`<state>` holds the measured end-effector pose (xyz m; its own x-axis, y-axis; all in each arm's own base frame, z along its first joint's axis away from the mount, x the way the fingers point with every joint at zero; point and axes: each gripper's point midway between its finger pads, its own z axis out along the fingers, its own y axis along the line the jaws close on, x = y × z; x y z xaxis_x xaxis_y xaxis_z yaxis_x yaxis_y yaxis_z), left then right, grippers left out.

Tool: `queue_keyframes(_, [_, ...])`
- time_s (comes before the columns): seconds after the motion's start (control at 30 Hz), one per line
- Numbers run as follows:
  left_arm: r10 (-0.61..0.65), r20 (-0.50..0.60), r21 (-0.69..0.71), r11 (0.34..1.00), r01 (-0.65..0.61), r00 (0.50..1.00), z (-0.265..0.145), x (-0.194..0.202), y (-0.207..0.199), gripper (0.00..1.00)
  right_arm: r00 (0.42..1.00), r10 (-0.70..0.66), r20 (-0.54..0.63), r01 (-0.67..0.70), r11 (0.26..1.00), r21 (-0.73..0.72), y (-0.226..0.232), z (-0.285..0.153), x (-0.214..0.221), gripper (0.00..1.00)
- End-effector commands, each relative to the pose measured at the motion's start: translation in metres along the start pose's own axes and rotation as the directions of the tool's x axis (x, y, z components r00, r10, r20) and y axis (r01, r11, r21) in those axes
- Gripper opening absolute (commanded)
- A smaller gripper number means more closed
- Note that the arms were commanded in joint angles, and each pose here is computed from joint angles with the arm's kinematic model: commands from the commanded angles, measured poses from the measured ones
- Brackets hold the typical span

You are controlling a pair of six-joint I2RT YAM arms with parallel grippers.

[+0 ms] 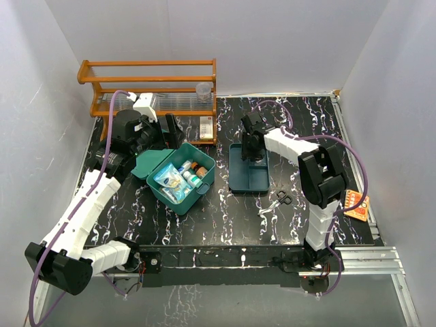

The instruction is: Organize the medicine kit

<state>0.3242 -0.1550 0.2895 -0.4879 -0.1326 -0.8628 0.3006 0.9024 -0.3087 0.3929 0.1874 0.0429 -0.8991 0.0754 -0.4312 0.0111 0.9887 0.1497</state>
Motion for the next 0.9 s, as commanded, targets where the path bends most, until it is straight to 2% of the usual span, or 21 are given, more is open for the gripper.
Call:
queue_keyframes(0.0, [0.022,0.050,0.000,1.000,-0.022,0.998,-0.009,-0.018,-0.004,0.98,0.992,0.013,0.129,-0.014,1.000,0.005,0.007,-0.036,-0.044,0.36])
queue_keyframes(0.1, [0.023,0.052,-0.011,1.000,-0.022,0.998,-0.010,-0.016,-0.001,0.98,0.981,0.036,0.189,-0.037,0.999,0.003,0.005,-0.062,-0.060,0.42])
queue_keyframes(0.23, [0.021,0.047,-0.029,0.999,-0.020,0.999,-0.011,-0.011,0.003,0.98,0.958,0.112,0.264,-0.124,0.992,0.028,-0.023,-0.095,-0.071,0.49])
queue_keyframes(0.43, [0.014,0.055,-0.088,0.996,-0.009,0.998,-0.017,-0.007,0.014,0.98,0.905,0.204,0.374,-0.305,0.923,0.236,-0.121,-0.121,-0.055,0.68])
queue_keyframes(0.6, [-0.019,0.076,-0.207,0.978,0.035,0.997,-0.027,0.003,0.038,0.98,0.829,0.376,0.414,-0.519,0.794,0.317,-0.211,-0.132,-0.026,0.70])
queue_keyframes(0.67, [-0.044,0.093,-0.306,0.949,0.071,0.995,-0.035,0.010,0.057,0.99,0.784,0.452,0.425,-0.601,0.721,0.343,-0.242,-0.131,-0.010,0.69])
queue_keyframes(0.77, [-0.134,0.135,-0.483,0.856,0.184,0.982,-0.052,0.025,0.089,0.99,0.732,0.543,0.411,-0.678,0.642,0.359,-0.270,-0.124,0.011,0.68])
queue_keyframes(0.87, [-0.187,0.171,-0.581,0.774,0.252,0.967,-0.068,0.037,0.108,0.99,0.683,0.616,0.391,-0.730,0.574,0.371,-0.293,-0.114,0.031,0.66])
